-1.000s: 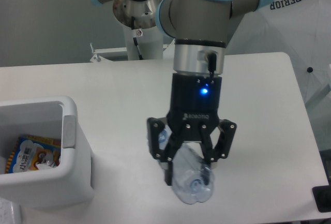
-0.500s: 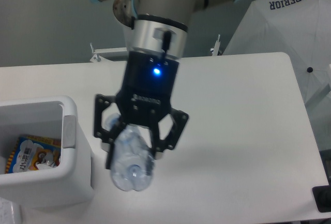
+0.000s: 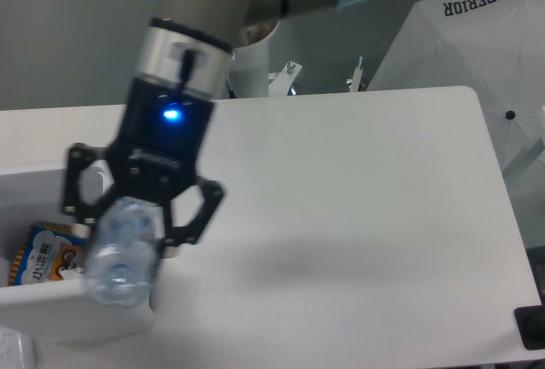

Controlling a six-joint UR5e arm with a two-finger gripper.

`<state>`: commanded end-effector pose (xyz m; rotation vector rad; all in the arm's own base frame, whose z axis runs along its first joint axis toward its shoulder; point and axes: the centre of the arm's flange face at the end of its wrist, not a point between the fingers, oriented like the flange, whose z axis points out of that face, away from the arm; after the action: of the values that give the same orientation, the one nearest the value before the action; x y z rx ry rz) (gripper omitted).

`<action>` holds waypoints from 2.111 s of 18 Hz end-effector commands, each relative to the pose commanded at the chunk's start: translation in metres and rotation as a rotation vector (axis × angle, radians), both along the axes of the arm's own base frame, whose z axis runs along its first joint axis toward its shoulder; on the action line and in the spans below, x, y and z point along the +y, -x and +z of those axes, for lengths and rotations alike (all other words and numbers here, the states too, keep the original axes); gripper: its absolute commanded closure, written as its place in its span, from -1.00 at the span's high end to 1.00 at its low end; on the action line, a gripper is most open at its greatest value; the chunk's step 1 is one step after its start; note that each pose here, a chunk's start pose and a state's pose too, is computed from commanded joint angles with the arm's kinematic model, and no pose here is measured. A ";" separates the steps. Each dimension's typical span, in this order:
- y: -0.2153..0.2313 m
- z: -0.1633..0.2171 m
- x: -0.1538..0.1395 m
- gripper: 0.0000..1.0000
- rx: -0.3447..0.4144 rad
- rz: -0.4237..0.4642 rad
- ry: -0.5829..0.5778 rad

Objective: Place the trash in the trash can
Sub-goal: 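Carry the bottle over the bin and lower it inside, then open the gripper to release the bottle and raise it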

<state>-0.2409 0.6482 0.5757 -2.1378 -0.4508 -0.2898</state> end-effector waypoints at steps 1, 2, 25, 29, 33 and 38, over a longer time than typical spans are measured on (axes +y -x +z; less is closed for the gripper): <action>-0.006 -0.002 0.003 0.27 -0.001 -0.009 0.001; -0.012 -0.005 0.007 0.27 -0.004 -0.021 0.006; -0.077 -0.061 0.039 0.57 -0.044 -0.130 0.088; -0.081 -0.060 0.031 0.58 -0.047 -0.129 0.092; -0.084 -0.060 0.025 0.64 -0.045 -0.133 0.095; -0.052 -0.027 0.007 1.00 -0.016 -0.070 0.051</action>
<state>-0.1893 0.6554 0.5484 -2.2057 -0.3972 -0.3383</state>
